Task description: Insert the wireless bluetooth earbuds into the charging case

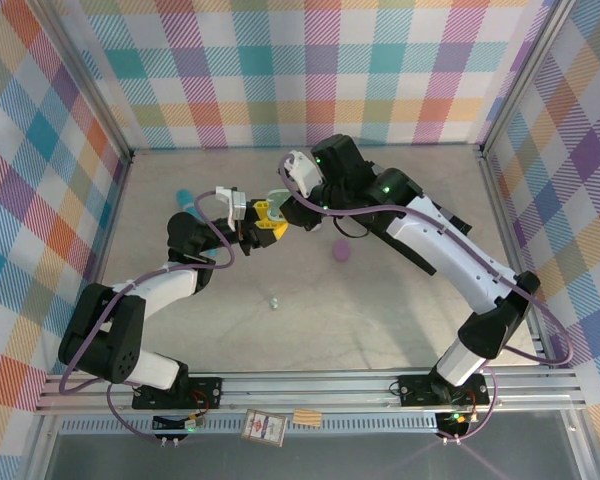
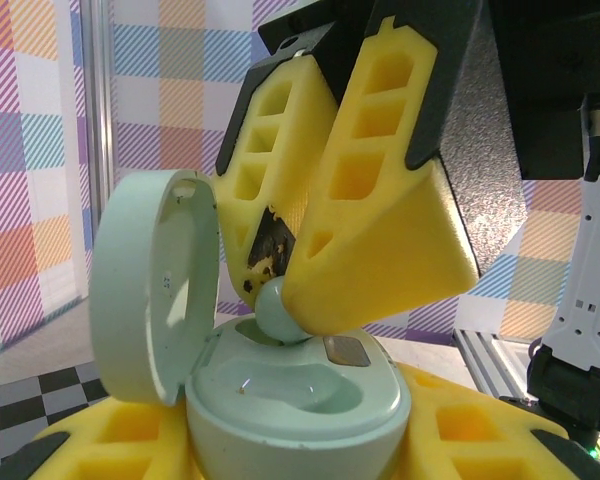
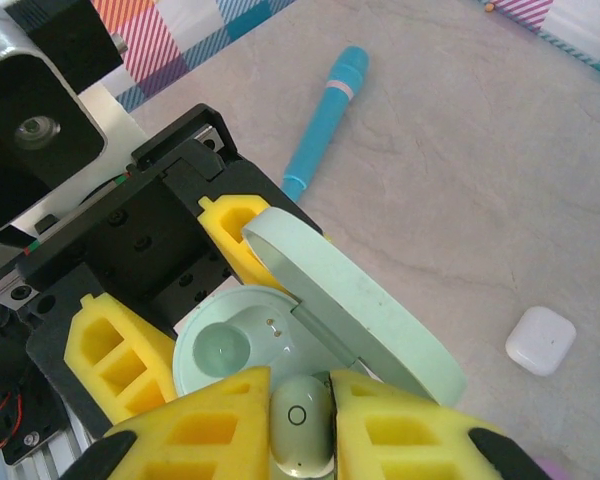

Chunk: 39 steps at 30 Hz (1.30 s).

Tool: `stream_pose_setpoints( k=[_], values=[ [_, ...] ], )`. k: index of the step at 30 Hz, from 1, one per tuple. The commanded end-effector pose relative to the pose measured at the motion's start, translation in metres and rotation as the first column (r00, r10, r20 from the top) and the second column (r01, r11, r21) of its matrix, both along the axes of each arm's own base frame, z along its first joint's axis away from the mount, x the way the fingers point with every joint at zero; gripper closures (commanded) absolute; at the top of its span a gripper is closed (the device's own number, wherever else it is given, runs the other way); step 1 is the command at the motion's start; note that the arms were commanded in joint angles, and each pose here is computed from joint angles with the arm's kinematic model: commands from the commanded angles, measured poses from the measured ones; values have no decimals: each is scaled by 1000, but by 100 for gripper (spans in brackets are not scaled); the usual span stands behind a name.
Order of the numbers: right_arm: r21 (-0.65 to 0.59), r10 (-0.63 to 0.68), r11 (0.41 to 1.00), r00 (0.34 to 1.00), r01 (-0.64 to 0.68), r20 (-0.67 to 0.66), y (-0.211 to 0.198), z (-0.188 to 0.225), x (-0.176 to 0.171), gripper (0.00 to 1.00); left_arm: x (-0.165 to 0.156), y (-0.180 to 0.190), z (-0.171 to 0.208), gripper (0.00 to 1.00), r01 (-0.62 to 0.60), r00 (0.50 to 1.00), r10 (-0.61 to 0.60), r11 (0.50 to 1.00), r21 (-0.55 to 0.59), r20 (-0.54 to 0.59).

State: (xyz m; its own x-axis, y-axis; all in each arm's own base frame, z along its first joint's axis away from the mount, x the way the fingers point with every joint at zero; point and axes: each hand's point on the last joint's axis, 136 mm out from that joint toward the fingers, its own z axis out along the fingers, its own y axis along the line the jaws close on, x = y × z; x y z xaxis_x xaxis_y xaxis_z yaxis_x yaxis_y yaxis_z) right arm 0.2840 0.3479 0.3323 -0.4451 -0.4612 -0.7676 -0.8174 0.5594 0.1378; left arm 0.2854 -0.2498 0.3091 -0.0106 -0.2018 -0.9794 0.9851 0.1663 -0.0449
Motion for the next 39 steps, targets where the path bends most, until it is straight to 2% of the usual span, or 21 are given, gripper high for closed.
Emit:
stream_pose_setpoints(
  k=[1, 11, 18, 22, 27, 30, 35, 39],
  values=[
    [12, -23, 1000, 1000, 24, -18, -7, 1, -3, 79, -12, 5, 21, 68, 0, 994, 3, 1000, -29, 106],
    [64, -47, 997, 997, 43, 62, -12, 22, 0, 57, -10, 5, 19, 68, -2, 995, 4, 1000, -26, 102],
    [158, -39, 987, 991, 19, 125, -20, 36, -13, 48, 0, 10, 13, 68, -36, 996, 38, 999, -24, 87],
    [218, -88, 974, 989, 61, 117, -34, 28, -19, 46, 12, 20, 6, 68, -82, 993, 83, 996, -18, 80],
    [266, -172, 948, 985, 173, -25, -45, -23, -22, 45, 31, 36, -6, 68, -154, 986, 155, 988, -11, 62],
    [257, -174, 942, 970, 214, -172, -41, -68, -30, 45, 40, 44, -7, 68, -200, 978, 200, 980, -17, 62],
    [165, -184, 950, 903, 265, -388, -28, -148, -44, 46, 54, 58, -4, 68, -269, 961, 271, 963, -32, 61],
    [61, -163, 974, 867, 216, -470, -8, -200, -63, 48, 58, 65, 0, 68, -306, 949, 308, 951, -44, 63]
  ],
)
